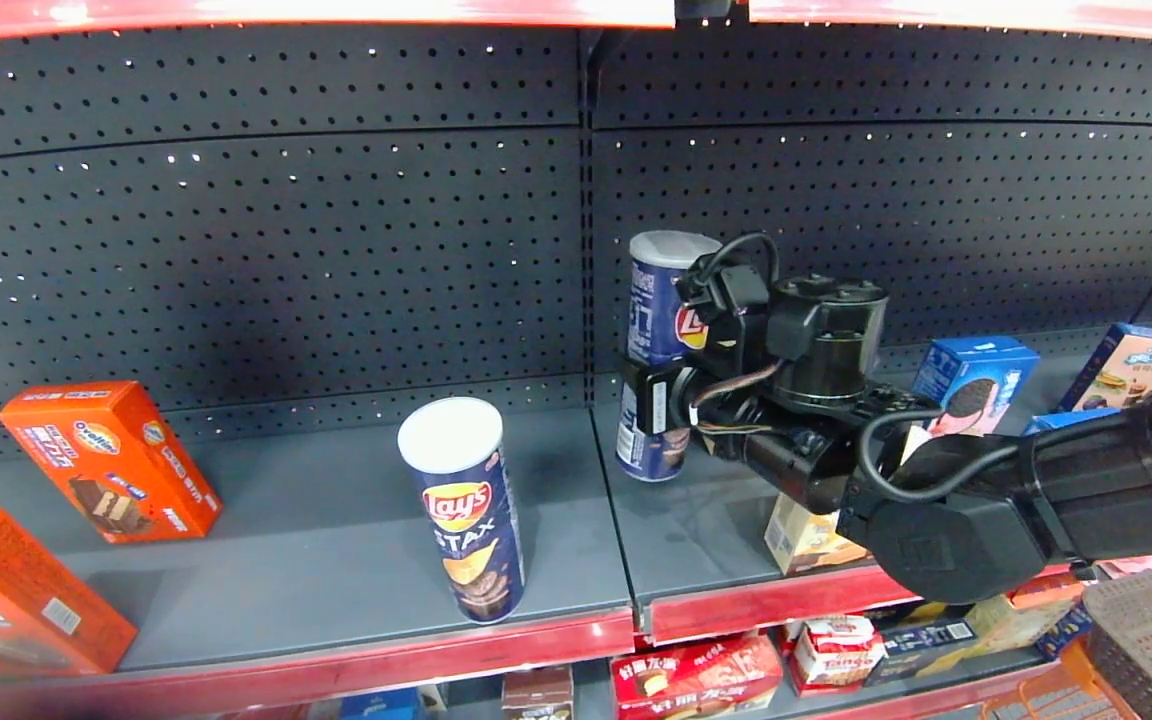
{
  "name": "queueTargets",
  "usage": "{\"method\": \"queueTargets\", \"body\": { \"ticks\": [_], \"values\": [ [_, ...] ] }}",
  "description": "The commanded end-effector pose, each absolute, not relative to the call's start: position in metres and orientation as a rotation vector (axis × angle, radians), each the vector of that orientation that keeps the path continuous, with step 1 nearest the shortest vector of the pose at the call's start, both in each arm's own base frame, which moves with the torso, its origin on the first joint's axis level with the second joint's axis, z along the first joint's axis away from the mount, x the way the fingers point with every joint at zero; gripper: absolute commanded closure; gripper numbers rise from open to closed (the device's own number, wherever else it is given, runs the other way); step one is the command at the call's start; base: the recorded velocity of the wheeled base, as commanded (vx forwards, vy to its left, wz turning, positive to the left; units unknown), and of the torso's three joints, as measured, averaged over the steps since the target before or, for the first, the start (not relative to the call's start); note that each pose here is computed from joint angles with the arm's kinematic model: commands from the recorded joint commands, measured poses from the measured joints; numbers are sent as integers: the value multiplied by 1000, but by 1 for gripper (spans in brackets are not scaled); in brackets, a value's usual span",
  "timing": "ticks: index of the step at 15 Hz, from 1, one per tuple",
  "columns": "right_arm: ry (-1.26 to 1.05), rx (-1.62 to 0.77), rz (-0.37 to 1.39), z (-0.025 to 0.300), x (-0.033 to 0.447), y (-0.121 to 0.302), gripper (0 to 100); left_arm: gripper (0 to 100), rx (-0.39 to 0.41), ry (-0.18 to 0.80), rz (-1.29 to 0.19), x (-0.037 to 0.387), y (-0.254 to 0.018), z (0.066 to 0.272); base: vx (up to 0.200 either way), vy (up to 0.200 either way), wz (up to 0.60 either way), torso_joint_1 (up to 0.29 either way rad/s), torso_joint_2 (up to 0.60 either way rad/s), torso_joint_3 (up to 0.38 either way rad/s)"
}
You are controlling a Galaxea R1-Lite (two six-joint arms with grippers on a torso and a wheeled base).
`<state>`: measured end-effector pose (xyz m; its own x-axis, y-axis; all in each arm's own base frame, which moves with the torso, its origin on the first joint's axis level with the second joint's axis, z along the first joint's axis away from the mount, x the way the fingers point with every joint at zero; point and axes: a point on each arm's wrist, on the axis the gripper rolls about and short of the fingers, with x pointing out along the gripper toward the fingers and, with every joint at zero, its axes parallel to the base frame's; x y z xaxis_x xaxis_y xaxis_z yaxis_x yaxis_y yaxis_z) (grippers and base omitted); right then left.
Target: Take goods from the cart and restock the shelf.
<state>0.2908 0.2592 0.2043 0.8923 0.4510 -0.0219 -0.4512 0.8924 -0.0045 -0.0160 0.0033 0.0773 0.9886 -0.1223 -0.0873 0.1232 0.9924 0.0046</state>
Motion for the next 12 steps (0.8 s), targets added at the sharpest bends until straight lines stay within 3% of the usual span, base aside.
{"method": "queueTargets", "body": {
  "ticks": [1,8,11,12],
  "values": [
    [22,-15,451,201,292,262,100,0,10,92,-123,-16,3,77,0,0,0,0,0,0],
    [-15,-74,469,210,282,263,100,0,10,92,-124,-16,3,77,0,0,0,0,0,0],
    [-14,-76,469,210,281,264,100,0,10,92,-124,-16,3,77,0,0,600,2,1,2],
    [-15,-74,468,210,282,263,100,0,10,92,-124,-16,3,77,0,0,0,0,0,0]
  ]
}}
